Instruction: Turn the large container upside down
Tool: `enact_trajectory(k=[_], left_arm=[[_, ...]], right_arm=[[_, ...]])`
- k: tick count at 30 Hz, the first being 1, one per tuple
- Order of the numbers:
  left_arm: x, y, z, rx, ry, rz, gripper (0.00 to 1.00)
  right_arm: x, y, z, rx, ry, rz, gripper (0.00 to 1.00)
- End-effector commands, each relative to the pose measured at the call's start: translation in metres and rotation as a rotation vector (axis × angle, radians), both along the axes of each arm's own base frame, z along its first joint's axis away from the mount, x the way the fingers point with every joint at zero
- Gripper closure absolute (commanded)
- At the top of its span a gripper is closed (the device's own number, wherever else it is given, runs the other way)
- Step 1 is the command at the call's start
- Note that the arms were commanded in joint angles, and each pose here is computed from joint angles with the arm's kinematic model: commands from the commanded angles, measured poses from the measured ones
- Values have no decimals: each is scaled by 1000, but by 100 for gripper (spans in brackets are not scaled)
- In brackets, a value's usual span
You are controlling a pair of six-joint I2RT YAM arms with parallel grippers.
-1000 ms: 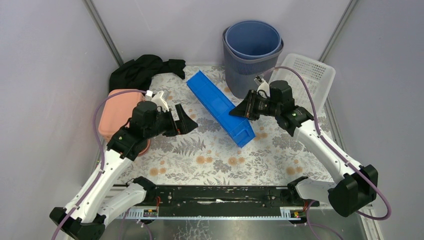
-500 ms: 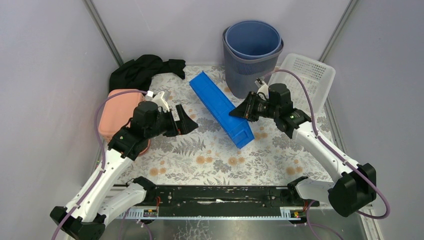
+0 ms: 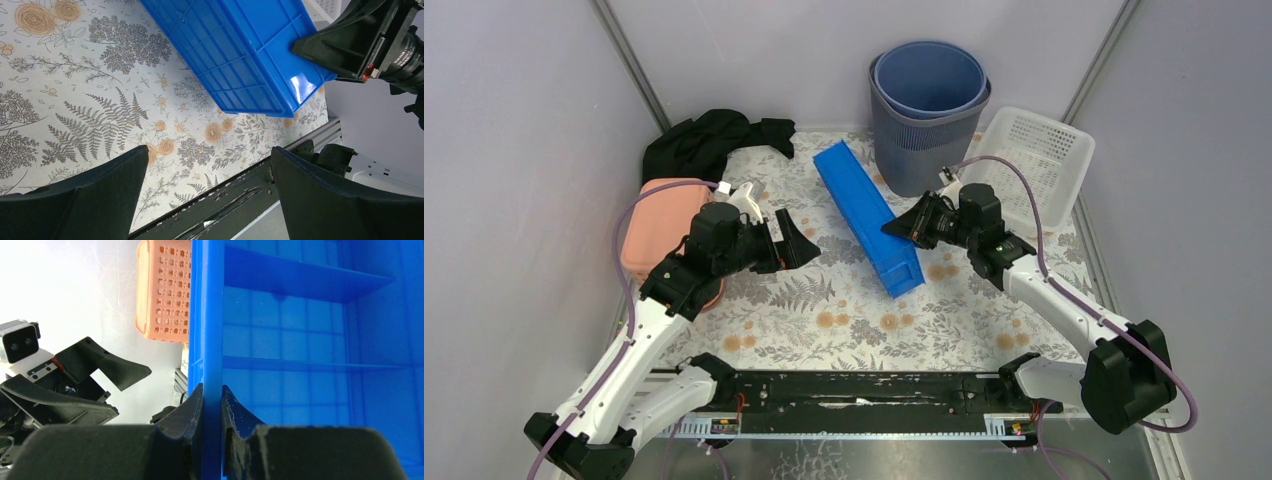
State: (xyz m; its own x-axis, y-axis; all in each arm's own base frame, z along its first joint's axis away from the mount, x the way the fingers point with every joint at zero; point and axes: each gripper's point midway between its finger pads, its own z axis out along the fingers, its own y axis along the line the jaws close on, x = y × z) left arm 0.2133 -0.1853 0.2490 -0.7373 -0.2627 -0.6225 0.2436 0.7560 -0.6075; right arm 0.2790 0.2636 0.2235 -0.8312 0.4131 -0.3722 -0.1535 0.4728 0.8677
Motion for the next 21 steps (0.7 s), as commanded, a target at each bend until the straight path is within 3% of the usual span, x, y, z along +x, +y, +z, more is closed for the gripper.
enact_trajectory(k=[1,21], left_arm=[[4,-3,6,-13,-40,-1,0],[6,-4,3,-8,-33,-3,0]], right_arm=[[9,7,65,172,-213,-31,100],[19,0,43,262,-187,-215,100]])
